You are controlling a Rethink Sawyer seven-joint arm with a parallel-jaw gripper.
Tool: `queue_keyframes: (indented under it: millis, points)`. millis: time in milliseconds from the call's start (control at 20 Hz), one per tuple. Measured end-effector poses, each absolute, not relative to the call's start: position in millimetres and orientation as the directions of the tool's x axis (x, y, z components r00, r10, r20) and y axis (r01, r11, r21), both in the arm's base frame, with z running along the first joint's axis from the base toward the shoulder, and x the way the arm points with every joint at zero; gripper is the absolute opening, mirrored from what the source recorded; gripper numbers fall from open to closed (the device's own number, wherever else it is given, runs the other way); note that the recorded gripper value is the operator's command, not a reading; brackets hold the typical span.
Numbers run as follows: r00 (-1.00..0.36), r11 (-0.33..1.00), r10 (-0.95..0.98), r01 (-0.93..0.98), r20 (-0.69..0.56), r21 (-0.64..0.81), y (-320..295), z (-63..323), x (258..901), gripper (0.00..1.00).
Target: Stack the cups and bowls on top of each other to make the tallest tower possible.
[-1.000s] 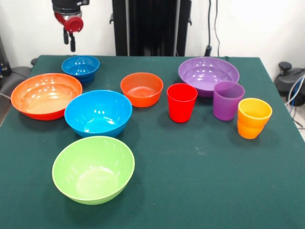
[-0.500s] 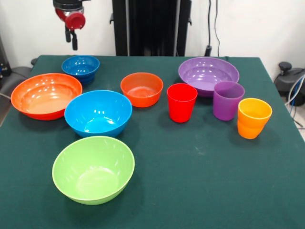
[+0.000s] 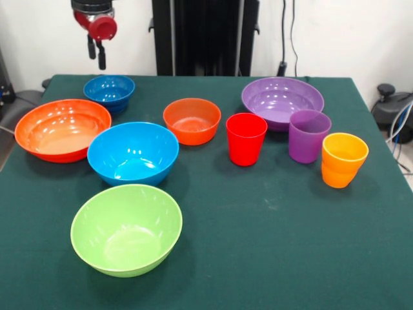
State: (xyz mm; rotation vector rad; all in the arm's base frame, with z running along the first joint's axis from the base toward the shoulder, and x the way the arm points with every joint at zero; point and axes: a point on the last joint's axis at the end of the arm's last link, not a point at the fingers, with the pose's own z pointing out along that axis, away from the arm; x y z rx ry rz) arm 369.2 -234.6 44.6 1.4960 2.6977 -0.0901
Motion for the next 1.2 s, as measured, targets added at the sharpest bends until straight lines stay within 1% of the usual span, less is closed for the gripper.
queue_keyframes:
  millis: [250,650,950,1200]
  points:
    - [-0.545,0.545,0.835,0.838,-0.074,-0.021,-235,42,375,1.0]
    - [-0.58,0.579,0.811,0.814,-0.074,-0.029,-236,27,377,1.0]
    - [-0.675,0.67,0.735,0.738,-0.069,-0.08,-223,4,369,1.0]
    - [-0.698,0.694,0.713,0.716,-0.062,-0.078,-211,-5,366,1.0]
